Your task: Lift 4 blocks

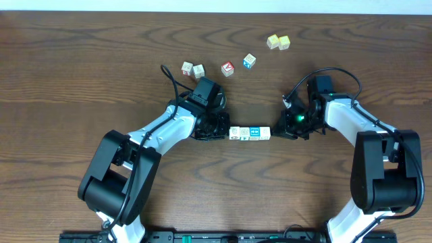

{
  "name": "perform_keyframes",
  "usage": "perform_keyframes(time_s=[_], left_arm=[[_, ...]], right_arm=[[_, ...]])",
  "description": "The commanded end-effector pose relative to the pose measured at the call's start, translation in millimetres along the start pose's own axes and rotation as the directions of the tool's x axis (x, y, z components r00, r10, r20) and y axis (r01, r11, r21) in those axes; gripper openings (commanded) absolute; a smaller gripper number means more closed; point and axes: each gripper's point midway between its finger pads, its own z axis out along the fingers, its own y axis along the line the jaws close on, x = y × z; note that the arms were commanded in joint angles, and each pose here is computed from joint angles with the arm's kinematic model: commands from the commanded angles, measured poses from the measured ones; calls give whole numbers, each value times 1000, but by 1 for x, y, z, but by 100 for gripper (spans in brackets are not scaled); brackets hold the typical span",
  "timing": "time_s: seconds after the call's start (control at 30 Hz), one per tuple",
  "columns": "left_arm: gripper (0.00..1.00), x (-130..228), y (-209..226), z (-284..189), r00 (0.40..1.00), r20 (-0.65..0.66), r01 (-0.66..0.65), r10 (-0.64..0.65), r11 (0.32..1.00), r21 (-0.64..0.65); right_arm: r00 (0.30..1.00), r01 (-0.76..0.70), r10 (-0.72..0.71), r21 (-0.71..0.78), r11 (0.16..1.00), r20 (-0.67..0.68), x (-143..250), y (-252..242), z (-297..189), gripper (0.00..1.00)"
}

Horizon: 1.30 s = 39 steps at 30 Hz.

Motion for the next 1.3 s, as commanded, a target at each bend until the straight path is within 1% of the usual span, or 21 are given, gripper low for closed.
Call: perform_keyframes(time_s=[0.0,0.93,1.27], left_arm=[[7,15,-46,-9,995,-50,-72,82,981,179],[7,14,-53,-17,995,-33,-86,94,977,196],[7,14,-52,-17,995,-37,-80,89,978,195]], right_arm=[[998,-2,-11,-201,980,-63,12,42,2,1],[997,-12,-3,-200,980,-72,11,45,-2,1],[997,-38,21,-218,975,-77,10,50,-4,1]])
